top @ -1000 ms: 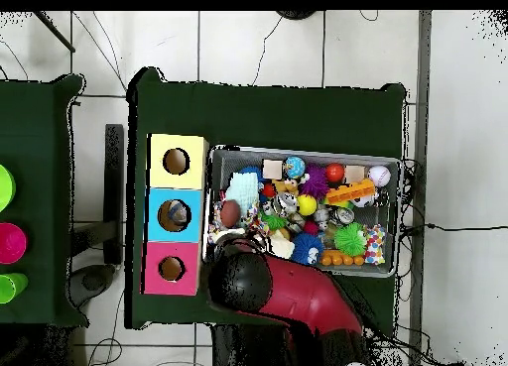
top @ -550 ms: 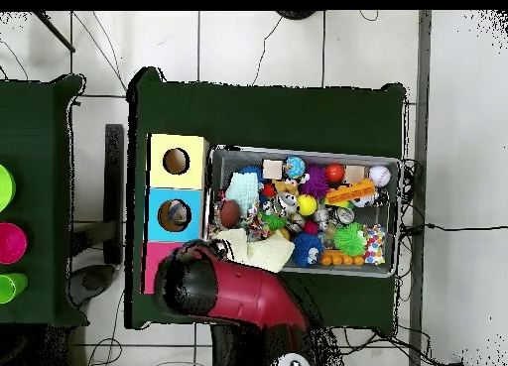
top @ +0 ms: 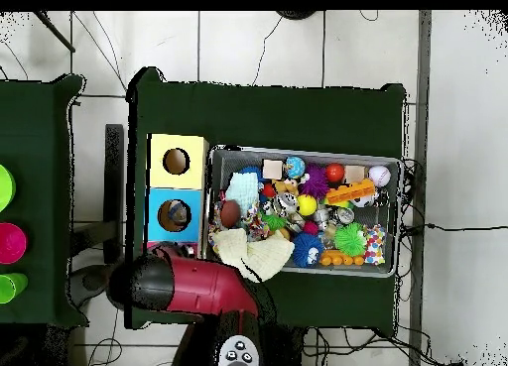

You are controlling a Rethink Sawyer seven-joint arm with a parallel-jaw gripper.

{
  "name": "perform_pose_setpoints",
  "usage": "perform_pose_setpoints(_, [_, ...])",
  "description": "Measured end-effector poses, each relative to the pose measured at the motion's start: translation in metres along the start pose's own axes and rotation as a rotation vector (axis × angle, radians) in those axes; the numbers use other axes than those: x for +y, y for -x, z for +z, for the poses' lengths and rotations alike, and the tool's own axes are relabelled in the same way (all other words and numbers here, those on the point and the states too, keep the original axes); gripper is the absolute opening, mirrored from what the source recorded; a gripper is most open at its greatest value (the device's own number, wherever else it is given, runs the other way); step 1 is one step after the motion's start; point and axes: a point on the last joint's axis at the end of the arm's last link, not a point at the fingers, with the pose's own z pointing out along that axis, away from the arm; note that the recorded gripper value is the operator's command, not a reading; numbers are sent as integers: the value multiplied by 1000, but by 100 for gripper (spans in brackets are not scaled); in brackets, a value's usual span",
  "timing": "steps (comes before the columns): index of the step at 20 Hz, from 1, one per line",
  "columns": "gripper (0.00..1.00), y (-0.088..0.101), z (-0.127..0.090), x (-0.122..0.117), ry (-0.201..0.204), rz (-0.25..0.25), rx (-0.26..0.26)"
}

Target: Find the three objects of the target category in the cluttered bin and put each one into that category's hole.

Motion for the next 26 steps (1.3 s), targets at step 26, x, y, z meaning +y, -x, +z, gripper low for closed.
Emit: perform_pose_setpoints(26, [0,80,10,-1,-47,117,-106])
